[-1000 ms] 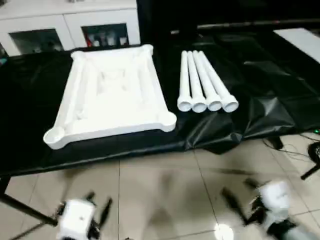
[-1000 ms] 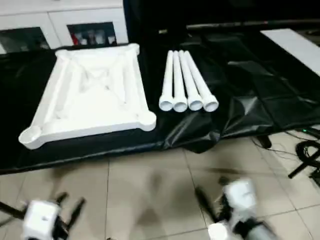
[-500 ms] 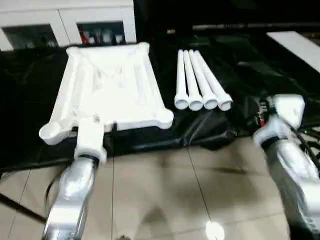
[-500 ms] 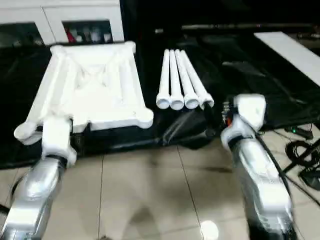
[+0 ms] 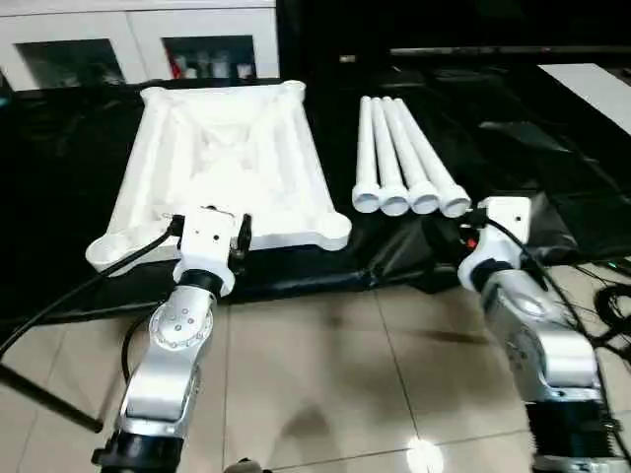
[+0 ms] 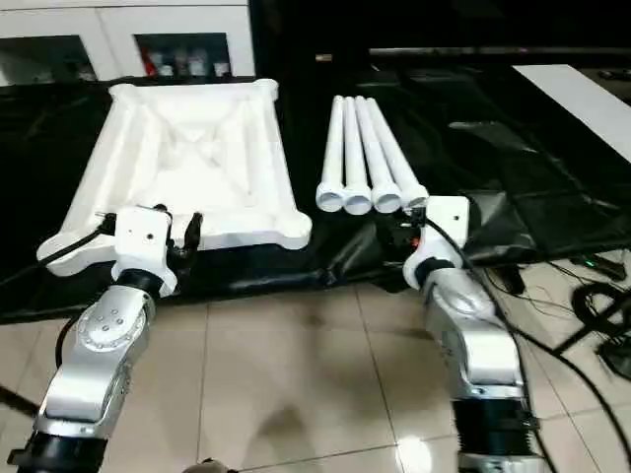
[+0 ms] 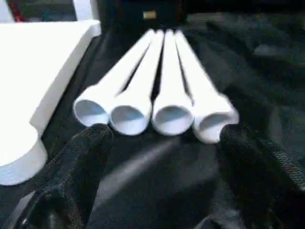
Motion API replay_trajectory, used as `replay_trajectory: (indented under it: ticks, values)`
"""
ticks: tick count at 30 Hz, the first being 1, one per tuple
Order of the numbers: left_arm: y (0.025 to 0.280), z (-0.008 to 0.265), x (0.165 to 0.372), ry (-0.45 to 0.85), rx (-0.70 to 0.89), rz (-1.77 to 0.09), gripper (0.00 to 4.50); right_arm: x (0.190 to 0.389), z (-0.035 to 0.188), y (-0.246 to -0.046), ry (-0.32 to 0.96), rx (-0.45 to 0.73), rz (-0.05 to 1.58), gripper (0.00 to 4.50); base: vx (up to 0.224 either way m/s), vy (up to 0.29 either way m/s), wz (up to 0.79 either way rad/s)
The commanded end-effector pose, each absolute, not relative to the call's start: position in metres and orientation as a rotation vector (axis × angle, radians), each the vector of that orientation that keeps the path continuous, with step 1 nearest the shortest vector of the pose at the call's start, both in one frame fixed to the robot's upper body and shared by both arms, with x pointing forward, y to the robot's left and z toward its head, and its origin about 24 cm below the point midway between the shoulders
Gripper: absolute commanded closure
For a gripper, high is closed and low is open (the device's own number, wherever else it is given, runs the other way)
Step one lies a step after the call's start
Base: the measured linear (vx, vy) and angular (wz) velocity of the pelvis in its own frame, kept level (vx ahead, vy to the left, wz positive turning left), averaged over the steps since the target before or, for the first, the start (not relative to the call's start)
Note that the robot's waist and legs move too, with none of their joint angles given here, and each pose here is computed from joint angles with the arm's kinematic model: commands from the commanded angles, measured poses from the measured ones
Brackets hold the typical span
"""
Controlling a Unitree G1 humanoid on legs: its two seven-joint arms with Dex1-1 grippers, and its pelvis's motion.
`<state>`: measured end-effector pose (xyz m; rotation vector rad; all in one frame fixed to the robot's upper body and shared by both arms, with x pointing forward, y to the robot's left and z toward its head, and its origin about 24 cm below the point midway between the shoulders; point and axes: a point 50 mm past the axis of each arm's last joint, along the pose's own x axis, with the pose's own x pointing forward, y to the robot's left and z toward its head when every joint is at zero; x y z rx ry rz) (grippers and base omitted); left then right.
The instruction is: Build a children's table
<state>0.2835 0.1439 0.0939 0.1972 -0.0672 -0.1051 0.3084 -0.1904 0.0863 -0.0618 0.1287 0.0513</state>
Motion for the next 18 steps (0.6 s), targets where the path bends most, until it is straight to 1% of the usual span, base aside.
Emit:
replay_trajectory:
  ticks: [1, 4, 6, 8, 10, 11, 12, 14, 16, 18]
  values:
    - [0.136, 0.089, 0.281, -0.036, 0.191, -0.134, 1.72, 0.305, 0.09, -0.196, 0.098, -0.126, 0.015, 0.5, 0.0, 0.0, 0.0]
    - [0.131, 0.086, 0.285, -0.023, 0.203, -0.145, 1.72, 0.304, 0.091, -0.196, 0.107, -0.065, 0.032, 0.5, -0.035, -0.004, 0.0]
    - [0.134, 0.081, 0.289, 0.002, 0.224, -0.134, 1.72, 0.302, 0.088, -0.188, 0.103, -0.072, 0.046, 0.5, -0.031, -0.031, 0.37]
    - [0.136, 0.087, 0.294, -0.015, 0.208, -0.118, 1.72, 0.303, 0.084, -0.178, 0.122, -0.063, 0.087, 0.5, -0.011, -0.059, 0.5]
    - [0.138, 0.089, 0.296, -0.012, 0.197, -0.109, 1.72, 0.306, 0.082, -0.174, 0.134, -0.043, 0.1, 0.5, -0.036, -0.121, 0.39]
    - [0.139, 0.088, 0.298, 0.0, 0.207, -0.101, 1.72, 0.308, 0.08, -0.172, 0.153, -0.029, 0.107, 0.5, -0.019, -0.173, 0.4]
    - [0.141, 0.088, 0.299, 0.009, 0.235, -0.104, 1.72, 0.311, 0.082, -0.165, 0.146, -0.029, 0.134, 0.5, -0.017, -0.221, 0.27]
    - [0.141, 0.087, 0.3, 0.024, 0.25, -0.105, 1.72, 0.312, 0.083, -0.162, 0.142, -0.028, 0.146, 0.5, -0.026, -0.224, 0.16]
    - [0.144, 0.086, 0.3, 0.043, 0.248, -0.101, 1.72, 0.312, 0.08, -0.157, 0.174, -0.01, 0.163, 0.5, -0.047, -0.216, -0.05]
    - [0.148, 0.085, 0.3, 0.067, 0.255, -0.093, 1.72, 0.314, 0.077, -0.154, 0.177, -0.054, 0.118, 0.5, -0.033, -0.18, 0.0]
